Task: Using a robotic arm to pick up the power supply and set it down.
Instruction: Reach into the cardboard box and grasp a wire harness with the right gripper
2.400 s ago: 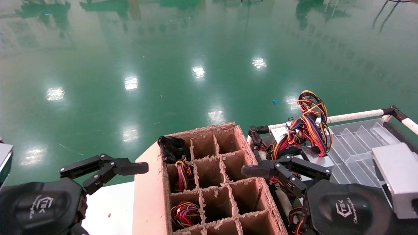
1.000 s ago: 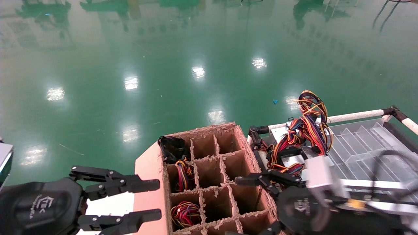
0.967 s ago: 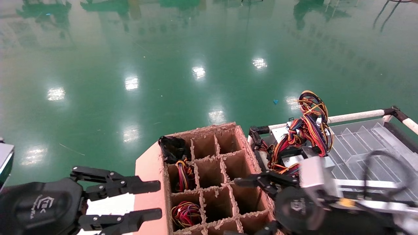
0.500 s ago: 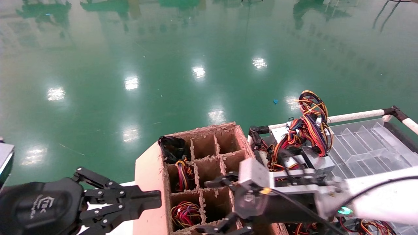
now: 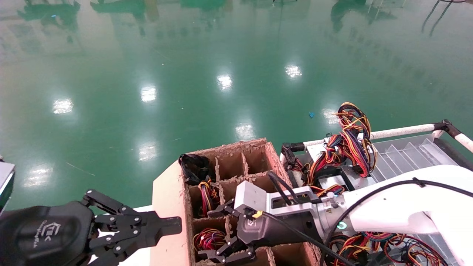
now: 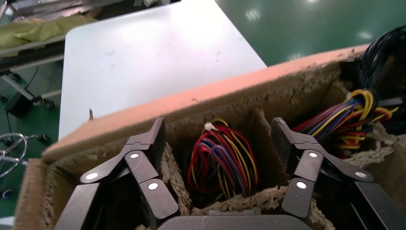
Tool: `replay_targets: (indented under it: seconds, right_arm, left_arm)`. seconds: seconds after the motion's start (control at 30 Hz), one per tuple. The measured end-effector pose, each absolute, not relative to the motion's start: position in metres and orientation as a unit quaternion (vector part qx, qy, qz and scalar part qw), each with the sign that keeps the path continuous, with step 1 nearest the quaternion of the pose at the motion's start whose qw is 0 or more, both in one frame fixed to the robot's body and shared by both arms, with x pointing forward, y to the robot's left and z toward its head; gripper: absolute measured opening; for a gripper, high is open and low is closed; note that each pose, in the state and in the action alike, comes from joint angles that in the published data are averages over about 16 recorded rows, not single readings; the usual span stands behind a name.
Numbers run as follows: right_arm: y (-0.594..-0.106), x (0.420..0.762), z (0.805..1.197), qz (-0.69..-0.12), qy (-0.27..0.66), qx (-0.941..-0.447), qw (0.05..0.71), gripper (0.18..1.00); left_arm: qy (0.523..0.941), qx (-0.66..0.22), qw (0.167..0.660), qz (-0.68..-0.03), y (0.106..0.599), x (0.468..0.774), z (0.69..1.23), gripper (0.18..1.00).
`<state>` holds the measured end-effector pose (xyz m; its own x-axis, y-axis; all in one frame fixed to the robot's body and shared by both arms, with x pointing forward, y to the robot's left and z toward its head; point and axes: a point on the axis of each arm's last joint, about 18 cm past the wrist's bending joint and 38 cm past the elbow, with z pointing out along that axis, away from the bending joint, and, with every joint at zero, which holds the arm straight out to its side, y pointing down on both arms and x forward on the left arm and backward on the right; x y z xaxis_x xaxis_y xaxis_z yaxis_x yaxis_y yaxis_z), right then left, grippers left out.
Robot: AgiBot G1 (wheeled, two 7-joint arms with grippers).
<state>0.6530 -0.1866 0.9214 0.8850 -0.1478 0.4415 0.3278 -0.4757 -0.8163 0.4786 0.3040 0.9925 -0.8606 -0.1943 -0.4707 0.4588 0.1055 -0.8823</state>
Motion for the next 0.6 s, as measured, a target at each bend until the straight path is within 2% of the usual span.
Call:
replay_targets:
  seconds: [0.13, 0.6]
  right_arm:
    - [-0.183, 0.658, 0.919, -0.231, -0.055, -0.831, 0.503, 0.817]
    - [-0.184, 0.667, 0.912, -0.227, -0.049, -0.841, 0.489, 0.493]
  left_arm:
    - [0.701, 0.094, 0.247, -0.662, 0.304, 0.479, 0.993, 0.191]
    - [0.701, 0.094, 0.247, -0.662, 0.304, 0.479, 0.993, 0.216]
